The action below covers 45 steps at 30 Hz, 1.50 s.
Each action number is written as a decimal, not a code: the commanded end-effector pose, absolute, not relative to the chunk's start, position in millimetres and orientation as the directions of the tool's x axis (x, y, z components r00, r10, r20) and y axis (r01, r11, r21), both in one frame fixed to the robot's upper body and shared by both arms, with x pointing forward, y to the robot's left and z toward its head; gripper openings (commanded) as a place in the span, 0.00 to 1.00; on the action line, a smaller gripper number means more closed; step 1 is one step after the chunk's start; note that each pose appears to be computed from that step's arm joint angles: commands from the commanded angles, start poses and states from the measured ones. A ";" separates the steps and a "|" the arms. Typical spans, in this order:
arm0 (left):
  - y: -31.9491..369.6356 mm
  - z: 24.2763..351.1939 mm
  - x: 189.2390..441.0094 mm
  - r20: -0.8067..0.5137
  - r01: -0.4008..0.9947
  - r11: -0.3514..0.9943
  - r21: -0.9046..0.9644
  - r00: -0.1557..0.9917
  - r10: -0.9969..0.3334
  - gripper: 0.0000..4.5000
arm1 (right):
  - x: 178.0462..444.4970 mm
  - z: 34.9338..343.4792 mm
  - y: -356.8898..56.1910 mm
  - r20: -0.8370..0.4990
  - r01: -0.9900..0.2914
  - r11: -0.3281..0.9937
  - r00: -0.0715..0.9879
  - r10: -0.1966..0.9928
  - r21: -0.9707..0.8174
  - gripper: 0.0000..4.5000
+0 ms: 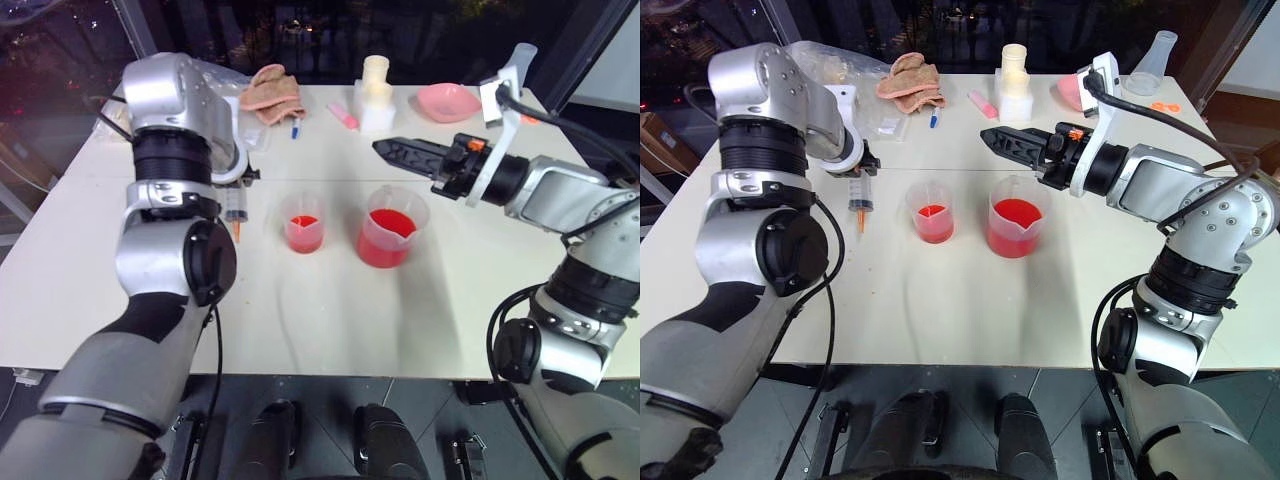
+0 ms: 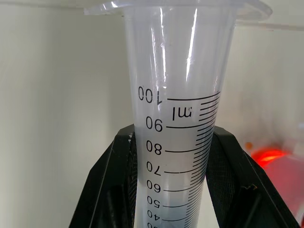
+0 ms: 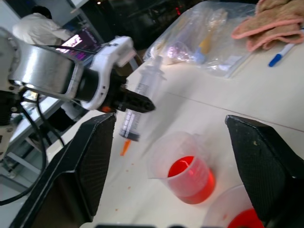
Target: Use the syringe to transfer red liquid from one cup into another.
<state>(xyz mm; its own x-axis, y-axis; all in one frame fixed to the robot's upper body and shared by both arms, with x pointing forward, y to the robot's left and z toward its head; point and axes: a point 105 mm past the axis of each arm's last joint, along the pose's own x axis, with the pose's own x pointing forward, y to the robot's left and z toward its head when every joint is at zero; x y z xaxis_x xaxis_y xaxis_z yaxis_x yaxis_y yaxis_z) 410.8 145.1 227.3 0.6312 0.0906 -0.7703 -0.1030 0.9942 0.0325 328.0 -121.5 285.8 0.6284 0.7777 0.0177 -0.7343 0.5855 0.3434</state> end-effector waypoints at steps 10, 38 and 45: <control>141.9 193.3 405.4 -0.823 -0.117 0.991 0.060 0.556 0.116 0.43 | 318.2 297.1 -121.4 0.102 -0.733 0.600 0.656 0.748 0.320 0.85; 176.0 232.1 378.8 -0.373 0.108 0.975 0.193 0.928 -0.029 1.00 | 324.8 280.6 -119.1 -0.037 -0.789 0.590 0.593 0.804 0.173 0.85; 187.0 219.0 345.0 -0.374 0.219 0.971 0.097 0.912 -0.168 1.00 | 307.0 257.1 -137.4 -0.260 -0.863 0.505 0.488 0.833 -0.001 0.85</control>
<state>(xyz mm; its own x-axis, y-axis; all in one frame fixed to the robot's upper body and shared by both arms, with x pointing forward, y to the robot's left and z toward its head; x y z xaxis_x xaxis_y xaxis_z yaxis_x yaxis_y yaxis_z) 353.7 182.2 204.2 0.8888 -0.1556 -0.4310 0.2035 0.9768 0.0670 313.7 -135.1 247.4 0.5097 0.8203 -0.2593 -0.8354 0.5440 0.0789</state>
